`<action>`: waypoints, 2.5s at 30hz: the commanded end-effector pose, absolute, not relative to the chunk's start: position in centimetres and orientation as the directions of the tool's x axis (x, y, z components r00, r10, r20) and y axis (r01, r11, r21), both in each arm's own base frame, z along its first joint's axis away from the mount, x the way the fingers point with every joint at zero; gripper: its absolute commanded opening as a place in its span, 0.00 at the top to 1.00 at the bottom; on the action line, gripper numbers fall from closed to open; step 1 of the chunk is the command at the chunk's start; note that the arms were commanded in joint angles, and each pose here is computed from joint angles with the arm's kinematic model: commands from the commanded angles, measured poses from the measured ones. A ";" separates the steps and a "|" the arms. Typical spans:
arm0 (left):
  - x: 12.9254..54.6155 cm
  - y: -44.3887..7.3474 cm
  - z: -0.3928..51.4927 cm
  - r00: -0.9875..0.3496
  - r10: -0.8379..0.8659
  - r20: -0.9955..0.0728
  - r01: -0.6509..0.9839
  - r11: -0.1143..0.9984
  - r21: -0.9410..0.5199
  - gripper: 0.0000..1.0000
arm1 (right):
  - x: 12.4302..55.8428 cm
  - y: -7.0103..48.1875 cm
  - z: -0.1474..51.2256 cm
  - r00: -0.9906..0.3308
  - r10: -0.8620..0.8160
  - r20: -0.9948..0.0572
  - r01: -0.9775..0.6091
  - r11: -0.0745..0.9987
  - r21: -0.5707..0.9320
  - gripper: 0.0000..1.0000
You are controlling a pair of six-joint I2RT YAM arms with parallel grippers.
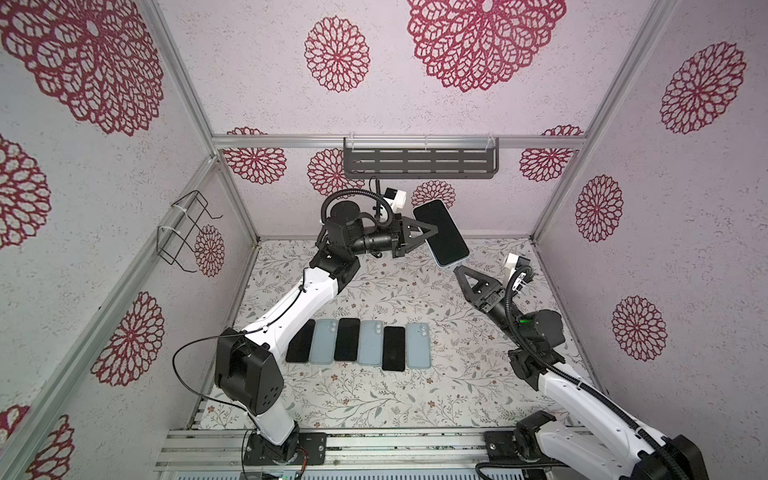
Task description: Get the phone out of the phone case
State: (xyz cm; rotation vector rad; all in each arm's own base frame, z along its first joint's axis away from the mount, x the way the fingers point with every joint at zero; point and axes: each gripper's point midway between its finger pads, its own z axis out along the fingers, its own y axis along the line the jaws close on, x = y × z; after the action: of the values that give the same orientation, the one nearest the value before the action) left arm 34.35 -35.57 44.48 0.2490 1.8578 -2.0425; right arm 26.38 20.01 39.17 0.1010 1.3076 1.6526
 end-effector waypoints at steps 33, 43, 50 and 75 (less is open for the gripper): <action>31.4 -36.6 46.6 -0.883 -0.127 -0.452 0.467 -0.148 -0.872 1.00 | 26.5 19.8 41.0 -0.483 0.758 -0.439 -0.667 0.006 0.745 0.35; 30.2 -37.3 46.7 -0.877 -0.100 -0.469 0.480 -0.165 -0.862 1.00 | 27.2 19.8 40.4 -0.484 0.764 -0.425 -0.647 0.014 0.762 0.39; 29.4 -37.8 46.2 -0.868 -0.076 -0.491 0.497 -0.152 -0.854 1.00 | 27.5 19.4 40.8 -0.484 0.774 -0.409 -0.648 -0.003 0.761 0.40; 26.7 -39.4 44.1 -0.870 0.002 -0.493 0.487 -0.155 -0.860 1.00 | 28.7 17.8 40.5 -0.459 0.784 -0.418 -0.627 0.048 0.778 0.49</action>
State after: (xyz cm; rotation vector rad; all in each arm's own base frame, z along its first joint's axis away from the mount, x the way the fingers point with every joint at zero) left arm 33.79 -37.35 43.63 0.2684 1.7605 -1.9694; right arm 28.41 18.99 38.64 0.1509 1.2929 1.6625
